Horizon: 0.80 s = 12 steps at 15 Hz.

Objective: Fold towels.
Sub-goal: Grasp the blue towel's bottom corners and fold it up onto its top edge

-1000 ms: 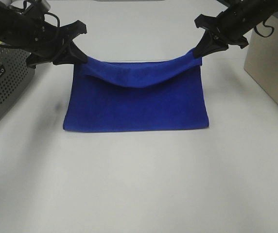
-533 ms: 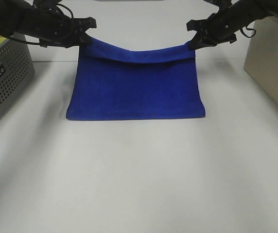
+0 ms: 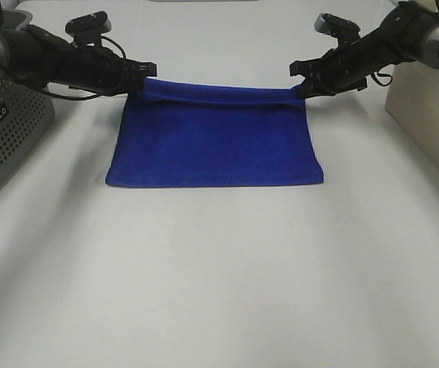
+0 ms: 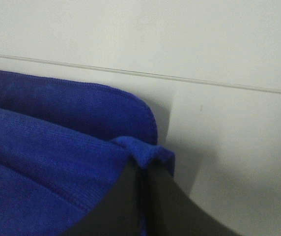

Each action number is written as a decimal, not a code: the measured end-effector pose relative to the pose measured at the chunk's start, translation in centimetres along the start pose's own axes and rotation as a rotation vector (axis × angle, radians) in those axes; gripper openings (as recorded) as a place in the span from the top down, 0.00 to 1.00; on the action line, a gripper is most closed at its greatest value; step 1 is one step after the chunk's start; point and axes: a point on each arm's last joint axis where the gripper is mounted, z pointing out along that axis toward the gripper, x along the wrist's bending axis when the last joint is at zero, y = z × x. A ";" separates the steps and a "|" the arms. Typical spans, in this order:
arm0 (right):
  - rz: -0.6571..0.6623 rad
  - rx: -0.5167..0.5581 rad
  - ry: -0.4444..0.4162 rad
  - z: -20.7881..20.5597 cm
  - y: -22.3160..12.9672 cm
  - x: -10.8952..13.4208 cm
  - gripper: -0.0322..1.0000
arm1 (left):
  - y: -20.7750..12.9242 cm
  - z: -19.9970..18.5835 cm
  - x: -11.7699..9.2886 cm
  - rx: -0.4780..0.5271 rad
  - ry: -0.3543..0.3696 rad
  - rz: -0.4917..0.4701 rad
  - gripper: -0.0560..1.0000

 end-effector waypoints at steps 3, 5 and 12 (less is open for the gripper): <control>0.024 -0.010 0.022 0.0 0.1 0.2 0.74 | -0.1 0.1 0.1 0.001 0.002 -0.001 0.78; 0.039 -0.013 0.038 -0.1 0.2 0.4 0.50 | -0.1 0.1 0.1 0.001 0.002 -0.001 0.50; -0.038 0.249 0.037 -5.5 1.0 2.9 0.21 | 1.8 -2.8 -0.6 0.131 -0.099 -0.044 0.28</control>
